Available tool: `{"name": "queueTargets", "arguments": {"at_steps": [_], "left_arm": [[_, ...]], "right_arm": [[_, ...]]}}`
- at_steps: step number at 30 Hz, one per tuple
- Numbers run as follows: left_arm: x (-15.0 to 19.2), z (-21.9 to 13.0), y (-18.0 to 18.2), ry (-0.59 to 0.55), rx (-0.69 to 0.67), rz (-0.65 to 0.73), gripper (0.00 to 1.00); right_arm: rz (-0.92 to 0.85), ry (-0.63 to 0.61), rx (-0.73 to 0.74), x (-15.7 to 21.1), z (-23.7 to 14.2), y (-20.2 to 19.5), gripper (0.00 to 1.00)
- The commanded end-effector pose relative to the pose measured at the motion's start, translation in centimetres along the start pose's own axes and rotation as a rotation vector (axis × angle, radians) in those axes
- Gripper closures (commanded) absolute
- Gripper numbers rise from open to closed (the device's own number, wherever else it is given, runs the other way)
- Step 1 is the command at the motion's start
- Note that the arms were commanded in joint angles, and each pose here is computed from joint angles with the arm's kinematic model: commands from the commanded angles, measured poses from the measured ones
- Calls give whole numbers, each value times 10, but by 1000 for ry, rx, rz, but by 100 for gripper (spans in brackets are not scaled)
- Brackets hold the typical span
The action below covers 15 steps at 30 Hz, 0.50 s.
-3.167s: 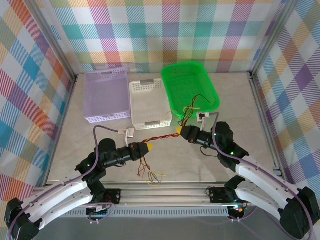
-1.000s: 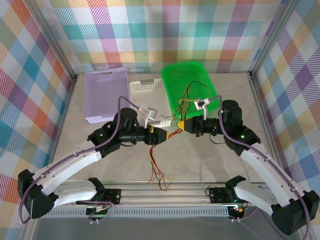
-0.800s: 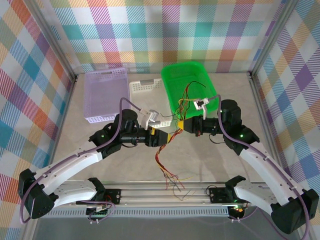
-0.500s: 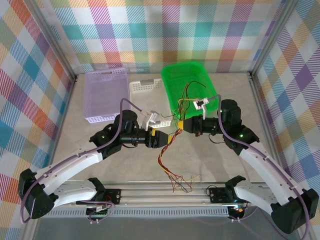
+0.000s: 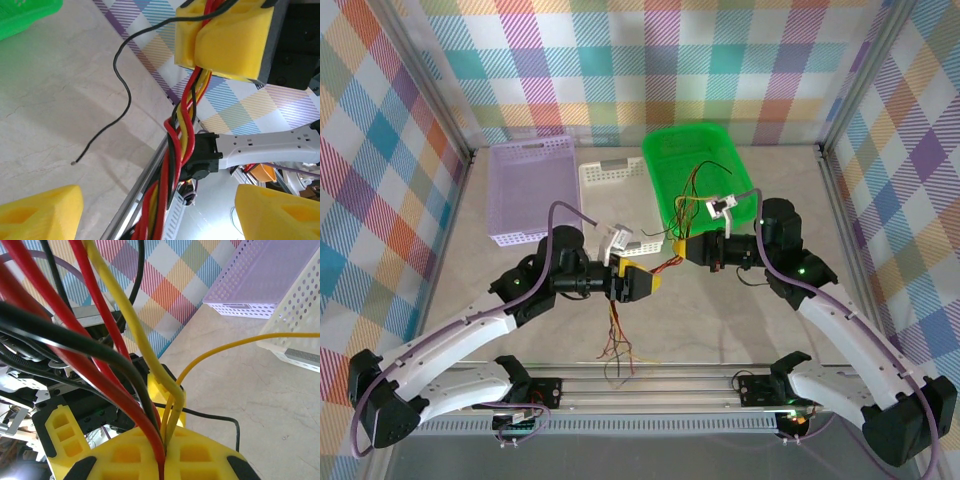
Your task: Untangle the cables
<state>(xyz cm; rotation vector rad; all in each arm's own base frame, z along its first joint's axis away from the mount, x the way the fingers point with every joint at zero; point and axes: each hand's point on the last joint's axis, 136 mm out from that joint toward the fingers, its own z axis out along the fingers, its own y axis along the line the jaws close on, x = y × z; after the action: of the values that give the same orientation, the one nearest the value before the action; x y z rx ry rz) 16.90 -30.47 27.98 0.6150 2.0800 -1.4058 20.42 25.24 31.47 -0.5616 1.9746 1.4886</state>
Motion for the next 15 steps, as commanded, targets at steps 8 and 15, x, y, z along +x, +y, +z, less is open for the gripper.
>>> {"name": "queueTargets", "arguments": {"at_steps": [8, 15], "left_arm": [[11, 3, -2, 22, 45, -12, 32], [16, 3, 1, 24, 44, -16, 56]], "right_arm": [[-53, -30, -69, -17, -1, 23, 100], [-40, -30, -77, -16, 1, 21, 100]]}}
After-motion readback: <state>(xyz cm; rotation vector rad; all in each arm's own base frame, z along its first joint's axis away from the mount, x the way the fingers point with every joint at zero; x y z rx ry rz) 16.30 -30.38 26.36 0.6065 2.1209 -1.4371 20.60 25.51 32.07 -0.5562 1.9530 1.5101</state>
